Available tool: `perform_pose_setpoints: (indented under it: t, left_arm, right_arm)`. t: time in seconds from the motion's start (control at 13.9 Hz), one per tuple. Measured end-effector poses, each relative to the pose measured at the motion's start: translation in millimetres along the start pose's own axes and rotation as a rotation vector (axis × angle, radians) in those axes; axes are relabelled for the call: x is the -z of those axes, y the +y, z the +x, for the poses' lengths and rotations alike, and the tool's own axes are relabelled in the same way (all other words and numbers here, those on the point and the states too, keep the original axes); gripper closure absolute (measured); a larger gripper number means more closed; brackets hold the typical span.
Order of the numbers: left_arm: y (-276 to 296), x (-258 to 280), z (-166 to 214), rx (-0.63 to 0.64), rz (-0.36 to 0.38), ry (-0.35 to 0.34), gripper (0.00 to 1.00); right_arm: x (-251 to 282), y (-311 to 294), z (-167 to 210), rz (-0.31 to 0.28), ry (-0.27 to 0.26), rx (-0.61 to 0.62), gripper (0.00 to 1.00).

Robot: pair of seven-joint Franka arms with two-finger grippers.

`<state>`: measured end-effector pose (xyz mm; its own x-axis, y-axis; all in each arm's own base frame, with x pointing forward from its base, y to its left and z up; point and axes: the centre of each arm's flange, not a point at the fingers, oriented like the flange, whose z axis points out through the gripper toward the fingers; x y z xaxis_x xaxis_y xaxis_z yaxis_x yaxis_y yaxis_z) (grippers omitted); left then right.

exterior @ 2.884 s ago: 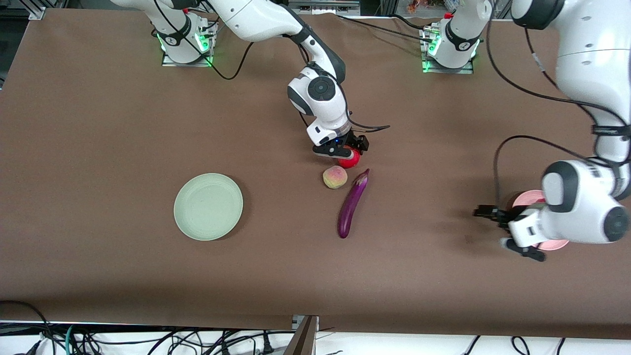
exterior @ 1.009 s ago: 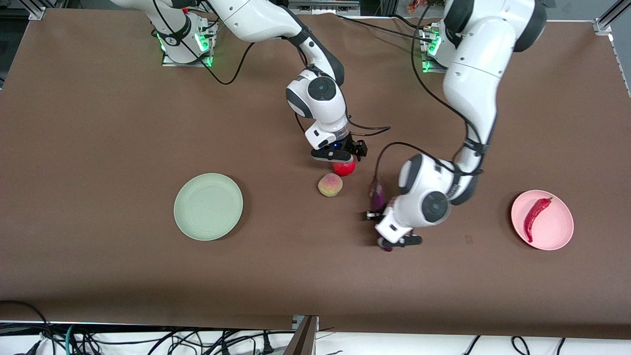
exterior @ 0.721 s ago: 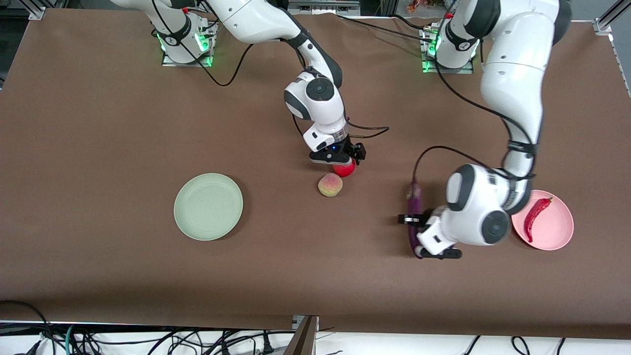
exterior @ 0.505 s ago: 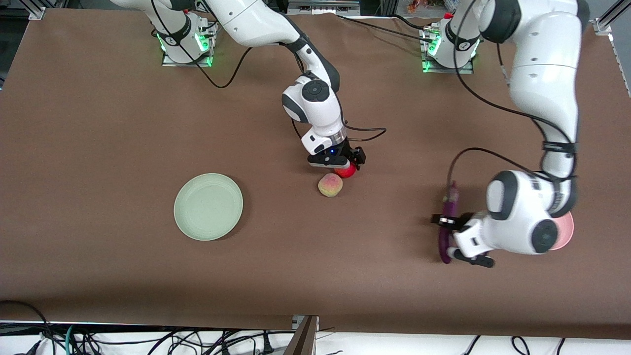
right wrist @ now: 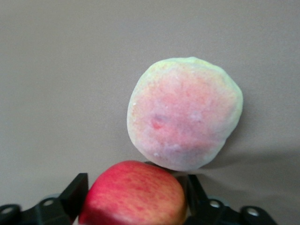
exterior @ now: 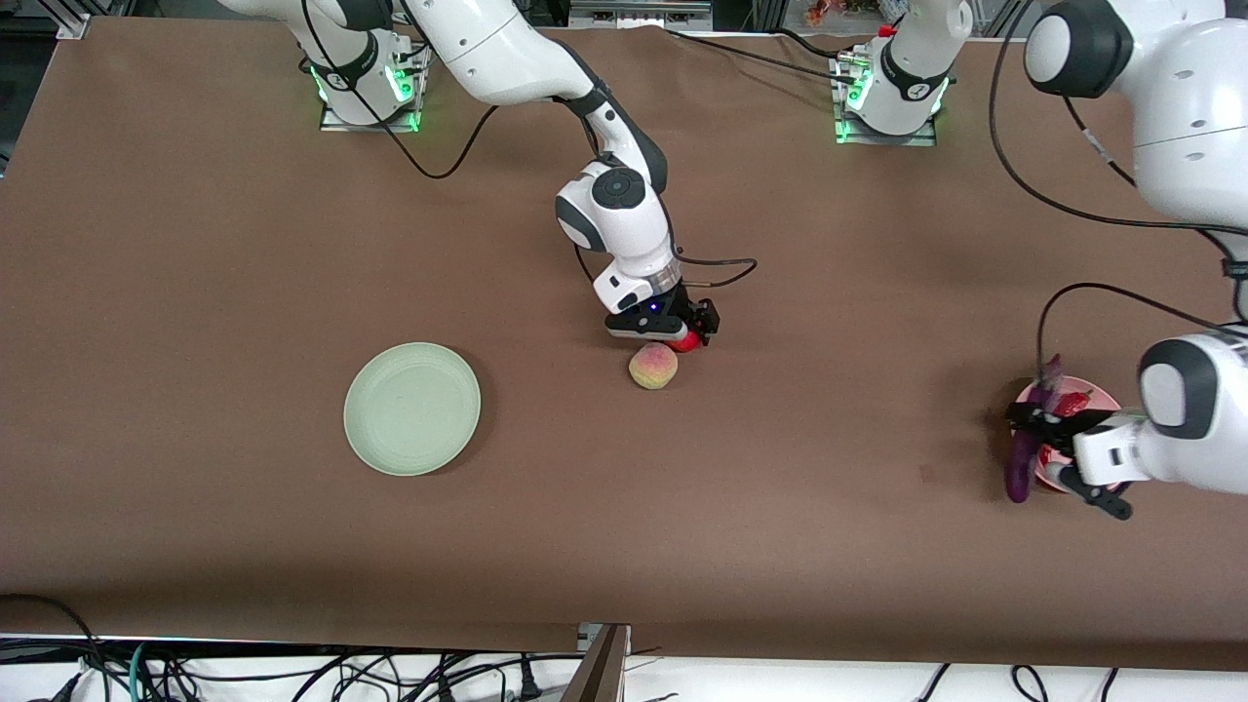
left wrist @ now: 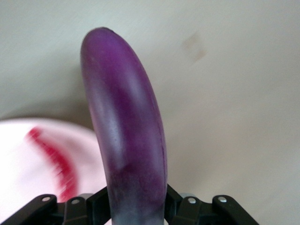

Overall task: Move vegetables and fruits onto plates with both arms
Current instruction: 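Place the eggplant on the pink plate with the left gripper, then carry the pomegranate to the green plate while the left gripper withdraws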

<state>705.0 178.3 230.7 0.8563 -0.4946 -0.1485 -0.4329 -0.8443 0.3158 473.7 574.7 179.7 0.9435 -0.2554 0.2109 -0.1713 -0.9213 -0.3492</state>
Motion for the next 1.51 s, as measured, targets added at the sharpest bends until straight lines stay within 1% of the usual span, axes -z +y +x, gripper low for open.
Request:
perform_pose_setpoints:
  t: [0.14,0.22,0.36,0.43,0.58,0.72,0.87,0.94,1.01,1.08,1.15,1.3,1.44,1.51]
  left_arm:
    - [-28.3,1.2,-27.2,-0.028,-0.003,0.010,0.68]
    - [-38.2,2.8,-33.3,-0.047,0.024,0.018,0.68]
    - [-52.6,6.9,-34.2,-0.108,0.101,0.058,0.68]
    - [-57.2,5.6,-34.1,-0.130,0.120,0.070,0.68]
    - [-61.4,-0.2,-32.6,-0.153,0.133,0.078,0.68]
    - [-59.8,-0.9,-27.4,-0.166,0.146,0.087,0.54]
    - [-58.2,0.5,-24.5,-0.171,0.153,0.092,0.32]
    - [-58.2,1.6,-24.2,-0.171,0.156,0.094,0.23]
    - [-58.0,3.5,-24.2,-0.172,0.159,0.097,0.12]
    - [-57.7,6.5,-23.9,-0.172,0.163,0.100,0.03]
    - [-57.1,11.2,-23.7,-0.173,0.168,0.103,0.00]
    - [-51.9,24.3,-24.8,-0.176,0.165,0.102,0.00]
    - [-39.1,47.2,-27.1,-0.165,0.152,0.095,0.00]
    - [-28.5,62.4,-27.4,-0.148,0.145,0.091,0.00]
  right_arm:
    - [0.1,-0.1,0.0,0.000,0.000,0.000,0.16]
    - [0.1,-0.1,0.0,0.000,0.000,0.000,0.16]
    - [1.0,-0.8,0.6,-0.004,-0.001,0.001,0.16]
    - [3.6,-1.6,3.0,-0.023,-0.008,0.001,0.16]
    - [28.7,-7.3,19.2,-0.118,-0.045,-0.005,0.16]
    - [81.6,-18.1,39.9,-0.195,-0.087,-0.019,0.16]
    - [129.9,-19.6,55.4,-0.260,-0.123,-0.008,0.16]
    - [145.0,-8.7,69.9,-0.311,-0.139,0.017,0.16]
    - [154.9,10.2,93.0,-0.363,-0.148,0.050,0.16]
    - [161.3,37.5,126.2,-0.409,-0.149,0.095,0.16]
    - [165.8,69.6,163.3,-0.441,-0.148,0.143,0.16]
    - [171.4,143.8,232.9,-0.479,-0.170,0.191,0.16]
    - [174.8,210.4,283.7,-0.490,-0.195,0.226,0.16]
    - [173.7,239.1,302.8,-0.490,-0.197,0.244,0.16]
